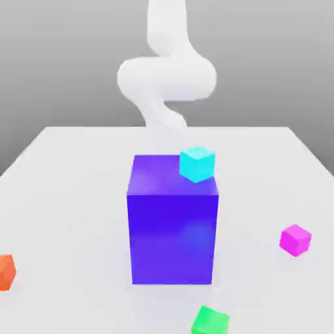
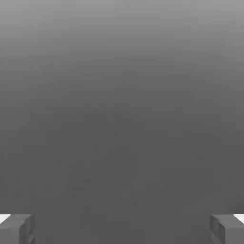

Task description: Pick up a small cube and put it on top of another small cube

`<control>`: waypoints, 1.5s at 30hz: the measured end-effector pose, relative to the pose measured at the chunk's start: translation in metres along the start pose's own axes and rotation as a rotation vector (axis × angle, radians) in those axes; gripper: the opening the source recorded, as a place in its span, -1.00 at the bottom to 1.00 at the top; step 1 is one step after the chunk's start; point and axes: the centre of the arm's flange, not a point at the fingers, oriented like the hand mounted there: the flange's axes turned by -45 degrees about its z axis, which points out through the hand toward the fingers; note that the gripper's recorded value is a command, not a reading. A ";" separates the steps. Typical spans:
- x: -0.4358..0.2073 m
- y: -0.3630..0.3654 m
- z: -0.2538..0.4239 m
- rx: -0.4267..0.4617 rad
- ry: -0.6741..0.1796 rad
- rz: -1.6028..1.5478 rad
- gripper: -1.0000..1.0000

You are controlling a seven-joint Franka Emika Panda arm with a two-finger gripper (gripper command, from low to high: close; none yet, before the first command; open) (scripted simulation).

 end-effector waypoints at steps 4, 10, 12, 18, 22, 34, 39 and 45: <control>-0.029 -0.061 0.091 0.052 -0.134 -0.077 0.00; -0.113 -0.151 0.195 0.113 -0.323 -0.204 0.00; -0.150 -0.178 0.221 0.129 -0.385 -0.250 0.00; -0.286 -0.249 0.271 0.175 -0.570 -0.414 0.00; -0.375 -0.268 0.287 0.186 -0.683 -0.499 0.00; -0.430 -0.268 0.335 0.187 -0.704 -0.508 -1.00; -0.412 -0.270 0.316 0.188 -0.704 -0.507 -1.00; -0.366 -0.255 0.304 0.191 -0.705 -0.526 -1.00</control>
